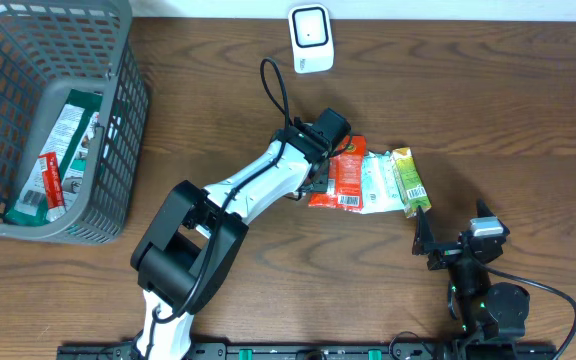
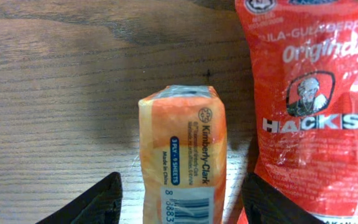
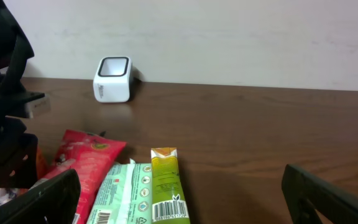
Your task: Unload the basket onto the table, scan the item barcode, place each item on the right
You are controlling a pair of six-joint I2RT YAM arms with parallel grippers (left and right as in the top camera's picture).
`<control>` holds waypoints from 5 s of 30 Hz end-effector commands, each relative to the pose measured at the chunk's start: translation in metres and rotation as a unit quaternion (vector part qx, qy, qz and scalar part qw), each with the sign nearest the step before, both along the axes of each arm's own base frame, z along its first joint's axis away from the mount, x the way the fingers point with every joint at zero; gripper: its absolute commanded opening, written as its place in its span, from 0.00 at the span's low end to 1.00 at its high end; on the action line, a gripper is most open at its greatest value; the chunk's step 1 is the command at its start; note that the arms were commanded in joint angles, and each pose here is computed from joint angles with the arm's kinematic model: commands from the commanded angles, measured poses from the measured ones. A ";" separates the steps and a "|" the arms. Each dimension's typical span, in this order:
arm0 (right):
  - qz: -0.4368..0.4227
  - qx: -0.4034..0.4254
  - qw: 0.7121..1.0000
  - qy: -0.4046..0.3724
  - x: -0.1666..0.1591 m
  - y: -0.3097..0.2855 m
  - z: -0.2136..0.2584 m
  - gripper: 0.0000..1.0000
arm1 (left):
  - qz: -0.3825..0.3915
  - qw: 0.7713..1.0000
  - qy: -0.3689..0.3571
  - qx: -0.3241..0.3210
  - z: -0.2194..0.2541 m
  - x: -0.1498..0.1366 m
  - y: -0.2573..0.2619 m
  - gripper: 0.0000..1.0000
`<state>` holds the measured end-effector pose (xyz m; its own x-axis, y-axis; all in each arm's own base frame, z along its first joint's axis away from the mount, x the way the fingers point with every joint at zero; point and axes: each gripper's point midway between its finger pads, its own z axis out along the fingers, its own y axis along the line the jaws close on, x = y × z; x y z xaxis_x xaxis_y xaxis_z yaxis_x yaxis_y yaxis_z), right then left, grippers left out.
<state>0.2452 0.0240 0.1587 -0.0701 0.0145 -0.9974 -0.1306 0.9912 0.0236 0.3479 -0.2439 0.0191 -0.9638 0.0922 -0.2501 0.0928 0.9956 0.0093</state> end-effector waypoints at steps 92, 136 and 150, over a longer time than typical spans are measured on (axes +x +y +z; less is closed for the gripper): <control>-0.007 0.007 1.000 0.001 0.000 -0.003 0.000 0.99 | 0.453 0.883 0.126 0.008 0.004 -0.025 0.458 0.50; -0.007 0.007 1.000 0.001 0.000 -0.003 0.000 0.99 | 0.334 0.901 -0.267 -0.071 0.297 -0.016 0.328 0.09; -0.007 0.007 1.000 0.001 0.000 -0.003 0.000 0.99 | 0.134 0.983 -0.072 -0.099 0.145 -0.003 0.117 0.10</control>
<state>0.2452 0.0239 0.1587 -0.0701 0.0145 -0.9974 -0.1302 0.9912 0.0236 0.3481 -0.0930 0.2042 -0.8556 -0.2525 -0.4518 -0.1726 0.9621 -0.2109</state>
